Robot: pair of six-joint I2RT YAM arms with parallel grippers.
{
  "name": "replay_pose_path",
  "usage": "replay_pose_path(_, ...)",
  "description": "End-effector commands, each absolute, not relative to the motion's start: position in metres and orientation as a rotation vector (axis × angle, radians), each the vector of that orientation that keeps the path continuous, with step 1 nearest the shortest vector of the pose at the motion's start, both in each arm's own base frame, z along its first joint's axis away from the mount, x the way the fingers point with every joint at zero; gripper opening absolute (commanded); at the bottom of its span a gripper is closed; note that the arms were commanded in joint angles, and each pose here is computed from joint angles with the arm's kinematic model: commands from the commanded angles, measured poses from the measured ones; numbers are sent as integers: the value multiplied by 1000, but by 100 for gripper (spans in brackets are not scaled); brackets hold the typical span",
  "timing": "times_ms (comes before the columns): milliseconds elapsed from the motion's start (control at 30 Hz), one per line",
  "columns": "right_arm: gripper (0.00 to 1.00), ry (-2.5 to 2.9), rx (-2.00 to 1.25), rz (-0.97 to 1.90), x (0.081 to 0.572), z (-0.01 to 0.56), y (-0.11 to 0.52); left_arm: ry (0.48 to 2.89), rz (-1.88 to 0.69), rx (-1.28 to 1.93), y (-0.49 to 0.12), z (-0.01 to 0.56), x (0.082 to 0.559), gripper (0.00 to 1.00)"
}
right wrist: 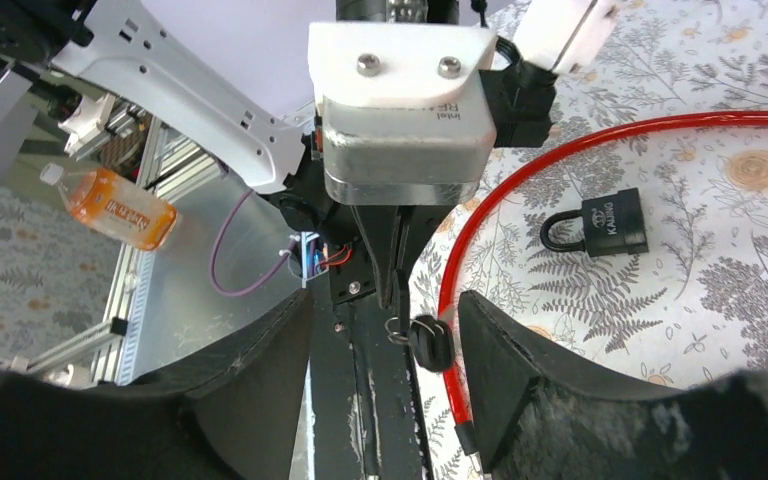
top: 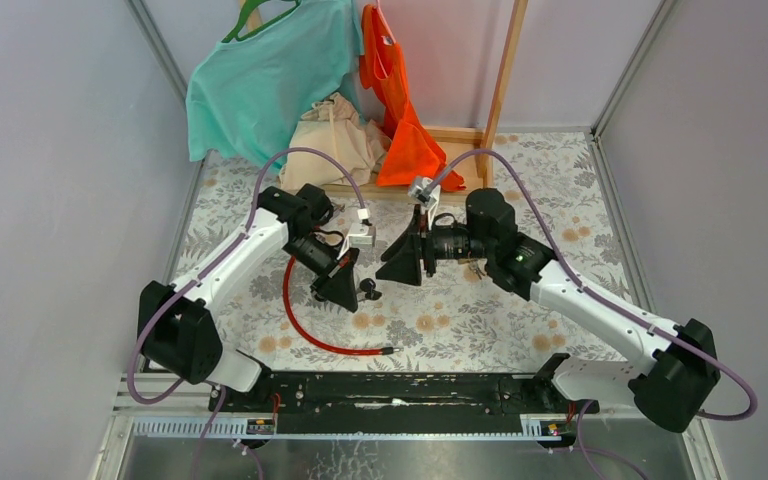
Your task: Unlock with the key
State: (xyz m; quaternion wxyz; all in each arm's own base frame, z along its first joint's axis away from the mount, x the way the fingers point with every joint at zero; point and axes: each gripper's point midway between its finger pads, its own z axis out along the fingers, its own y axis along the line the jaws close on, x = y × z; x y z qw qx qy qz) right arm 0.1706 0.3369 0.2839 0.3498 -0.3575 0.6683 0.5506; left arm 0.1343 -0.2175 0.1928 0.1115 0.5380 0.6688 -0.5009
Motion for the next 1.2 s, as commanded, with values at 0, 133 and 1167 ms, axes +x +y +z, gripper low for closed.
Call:
replay_pose_path(0, 62, 1570, -1061, 1447, 161, 299, 349, 1904, -1540, 1568, -220, 215, 124, 0)
replay_pose_path(133, 62, 1571, -1073, 1453, 158, 290, 356, 1889, -1540, 1564, -221, 219, 125, 0)
replay_pose_path(1167, 0, 1713, -1138, 1430, 139, 259, 366, 1903, -1474, 1578, -219, 227, 127, 1)
